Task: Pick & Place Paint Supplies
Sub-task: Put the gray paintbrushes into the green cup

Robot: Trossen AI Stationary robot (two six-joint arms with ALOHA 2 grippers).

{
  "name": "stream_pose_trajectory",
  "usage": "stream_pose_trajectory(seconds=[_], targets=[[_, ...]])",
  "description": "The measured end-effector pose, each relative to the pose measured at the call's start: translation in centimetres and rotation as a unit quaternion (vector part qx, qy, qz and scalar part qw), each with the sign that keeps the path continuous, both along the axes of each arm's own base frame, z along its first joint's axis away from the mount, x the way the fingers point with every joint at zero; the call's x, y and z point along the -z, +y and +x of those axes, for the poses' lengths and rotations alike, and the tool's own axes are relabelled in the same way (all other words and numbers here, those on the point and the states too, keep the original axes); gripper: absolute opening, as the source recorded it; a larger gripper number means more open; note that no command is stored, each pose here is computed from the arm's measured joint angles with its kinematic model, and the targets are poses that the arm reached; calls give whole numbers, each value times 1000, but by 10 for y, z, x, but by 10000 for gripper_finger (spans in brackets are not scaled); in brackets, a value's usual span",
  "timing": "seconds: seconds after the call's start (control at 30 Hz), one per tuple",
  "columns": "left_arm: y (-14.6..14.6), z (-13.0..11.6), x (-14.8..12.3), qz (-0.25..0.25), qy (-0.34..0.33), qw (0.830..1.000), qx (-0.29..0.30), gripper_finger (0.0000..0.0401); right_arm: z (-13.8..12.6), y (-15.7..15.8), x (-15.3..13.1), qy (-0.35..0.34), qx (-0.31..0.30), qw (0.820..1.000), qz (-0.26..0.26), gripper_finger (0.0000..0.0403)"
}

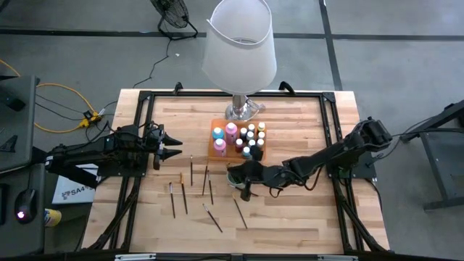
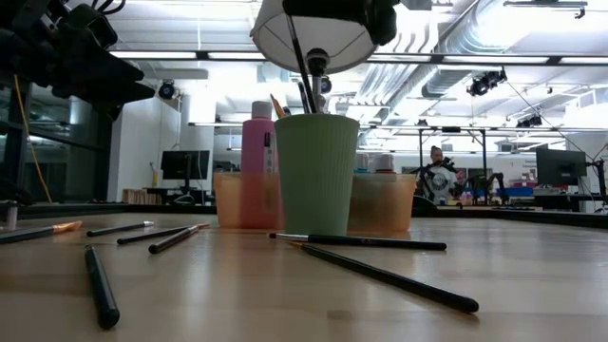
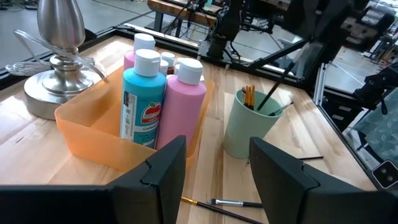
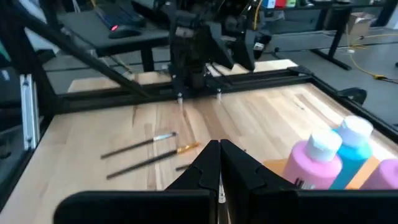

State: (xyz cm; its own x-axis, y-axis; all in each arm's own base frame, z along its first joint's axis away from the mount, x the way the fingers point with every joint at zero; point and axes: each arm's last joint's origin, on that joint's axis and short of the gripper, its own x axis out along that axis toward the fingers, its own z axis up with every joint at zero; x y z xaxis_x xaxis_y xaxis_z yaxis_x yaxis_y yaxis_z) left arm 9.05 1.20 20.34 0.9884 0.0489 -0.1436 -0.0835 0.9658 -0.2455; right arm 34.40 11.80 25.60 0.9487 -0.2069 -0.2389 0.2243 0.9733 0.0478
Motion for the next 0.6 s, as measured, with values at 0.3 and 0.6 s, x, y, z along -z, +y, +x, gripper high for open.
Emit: stream_pose_trajectory(seconds=[0.3, 0.6], targets=[[0, 0, 0, 0, 0, 1000, 0, 172, -10, -1, 26, 9, -10, 1000, 1, 5], [0, 0, 0, 0, 0, 1000, 0, 172, -9, -7, 26, 10, -4, 1000, 2, 67]])
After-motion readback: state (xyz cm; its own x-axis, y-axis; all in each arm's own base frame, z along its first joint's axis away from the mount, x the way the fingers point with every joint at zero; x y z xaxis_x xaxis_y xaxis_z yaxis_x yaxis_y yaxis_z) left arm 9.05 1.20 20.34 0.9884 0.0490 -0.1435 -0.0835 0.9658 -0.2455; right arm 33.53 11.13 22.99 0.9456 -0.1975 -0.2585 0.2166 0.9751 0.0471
